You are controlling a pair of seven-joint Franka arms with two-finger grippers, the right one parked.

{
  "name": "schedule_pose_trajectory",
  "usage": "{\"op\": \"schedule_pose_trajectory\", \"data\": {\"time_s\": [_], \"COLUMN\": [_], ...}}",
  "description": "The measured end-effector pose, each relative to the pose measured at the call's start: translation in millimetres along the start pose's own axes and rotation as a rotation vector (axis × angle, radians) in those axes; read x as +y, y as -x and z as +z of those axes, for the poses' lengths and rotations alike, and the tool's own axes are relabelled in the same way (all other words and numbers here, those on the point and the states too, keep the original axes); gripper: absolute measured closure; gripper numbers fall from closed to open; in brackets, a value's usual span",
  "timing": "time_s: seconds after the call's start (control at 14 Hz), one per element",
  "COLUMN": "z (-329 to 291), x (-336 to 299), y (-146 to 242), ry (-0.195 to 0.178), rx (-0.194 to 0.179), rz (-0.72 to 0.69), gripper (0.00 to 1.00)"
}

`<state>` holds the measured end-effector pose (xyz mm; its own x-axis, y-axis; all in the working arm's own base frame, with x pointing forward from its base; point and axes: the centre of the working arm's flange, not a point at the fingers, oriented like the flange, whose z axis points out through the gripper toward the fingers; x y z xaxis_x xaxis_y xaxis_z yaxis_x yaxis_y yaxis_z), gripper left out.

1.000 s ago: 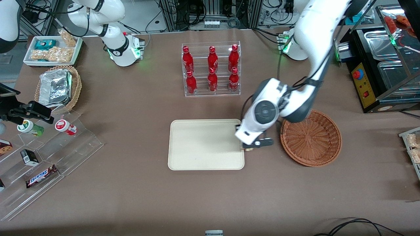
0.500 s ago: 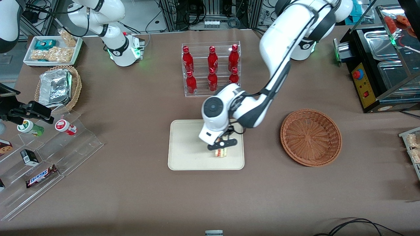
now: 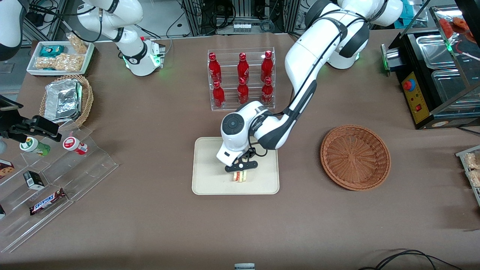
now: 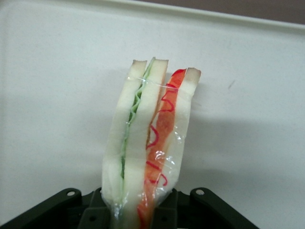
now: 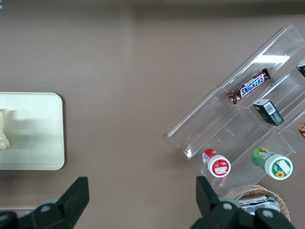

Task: Place sandwich from basket to tray
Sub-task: 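Carry the sandwich with the left gripper over the cream tray, then lower the sandwich onto the tray and open the left gripper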

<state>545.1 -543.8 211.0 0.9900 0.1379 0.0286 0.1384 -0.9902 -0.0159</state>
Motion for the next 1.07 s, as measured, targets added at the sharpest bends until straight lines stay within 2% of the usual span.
{"op": "schedule_pose_trajectory", "data": {"time_s": [0.21,0.36,0.43,0.57,0.93,1.0,1.07], "z": [-1.2,-1.8,-2.6,-6.1,-28.4,-34.4,-42.7], "x": [11.2,13.4,13.1,12.4,12.9,11.4,8.1], "y": [14.8,17.4,16.1,12.0,1.1,-1.4,-4.8], "ry": [0.001,0.002,0.003,0.007,0.028,0.023,0.013], "rx": [0.001,0.002,0.004,0.012,0.036,0.04,0.043], "rz": [0.024,0.022,0.011,-0.019,-0.066,-0.082,-0.094], "gripper": [0.83,0.72,0.72,0.59,0.08,0.01,0.01]}}
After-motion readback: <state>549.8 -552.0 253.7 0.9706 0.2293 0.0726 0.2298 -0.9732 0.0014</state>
